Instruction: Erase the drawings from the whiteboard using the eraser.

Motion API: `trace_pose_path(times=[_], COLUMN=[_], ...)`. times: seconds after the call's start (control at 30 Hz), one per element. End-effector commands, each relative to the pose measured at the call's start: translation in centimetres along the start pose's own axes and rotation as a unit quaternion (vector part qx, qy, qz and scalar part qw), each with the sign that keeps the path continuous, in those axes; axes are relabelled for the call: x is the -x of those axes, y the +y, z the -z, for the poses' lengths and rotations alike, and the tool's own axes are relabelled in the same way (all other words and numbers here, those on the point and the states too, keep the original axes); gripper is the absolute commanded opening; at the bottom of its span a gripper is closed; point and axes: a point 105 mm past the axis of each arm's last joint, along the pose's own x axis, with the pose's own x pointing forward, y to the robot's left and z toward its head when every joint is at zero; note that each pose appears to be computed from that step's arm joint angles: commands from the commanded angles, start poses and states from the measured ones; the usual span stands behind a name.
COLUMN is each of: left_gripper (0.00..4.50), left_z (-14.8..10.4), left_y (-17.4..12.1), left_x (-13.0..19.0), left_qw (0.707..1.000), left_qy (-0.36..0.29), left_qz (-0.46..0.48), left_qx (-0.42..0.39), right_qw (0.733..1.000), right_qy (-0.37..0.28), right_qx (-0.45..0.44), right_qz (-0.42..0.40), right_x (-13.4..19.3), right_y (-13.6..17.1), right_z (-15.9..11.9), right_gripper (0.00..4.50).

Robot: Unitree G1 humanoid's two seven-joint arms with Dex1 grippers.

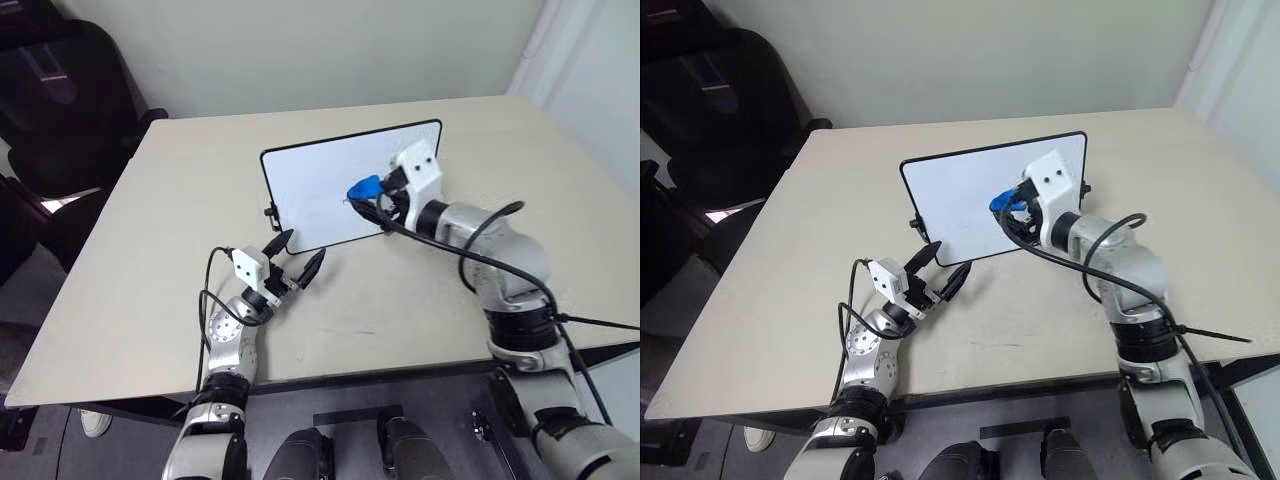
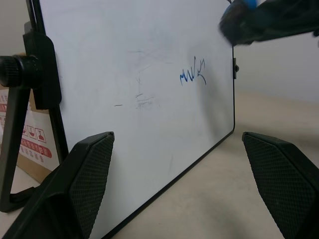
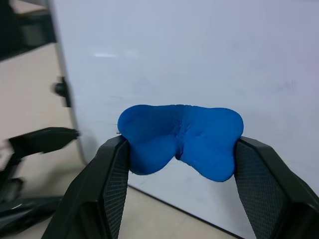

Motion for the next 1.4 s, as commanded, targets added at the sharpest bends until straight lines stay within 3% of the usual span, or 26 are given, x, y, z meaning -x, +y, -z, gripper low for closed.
trace_pose_path(times=[0.03, 0.3, 1.0, 1.4], left_gripper=[4.50, 4.50, 4.50, 4.50], left_z=[0.7, 0.1, 0.6, 0.8], left_y=[-0.1, 0.7, 0.0, 0.2], left_x=[0.5, 0.9, 1.6, 1.3], left_qw=[1.000, 1.000, 1.000, 1.000], left_qy=[0.008, 0.004, 0.007, 0.010], left_qz=[-0.003, -0.012, -0.021, -0.023], left_qx=[0.009, -0.002, 0.000, 0.003], right_qw=[0.997, 0.995, 0.988, 0.994], right_qy=[-0.044, -0.023, 0.130, 0.073], right_qx=[0.022, 0.001, 0.014, 0.005], right_qz=[0.051, 0.096, 0.083, 0.079], right_x=[-0.8, -2.2, -4.5, -4.9], right_y=[-0.9, -2.3, -0.9, -1.3], right_z=[-2.4, -1.6, 3.1, -2.2], right_gripper=[3.08, 3.08, 3.08, 3.08])
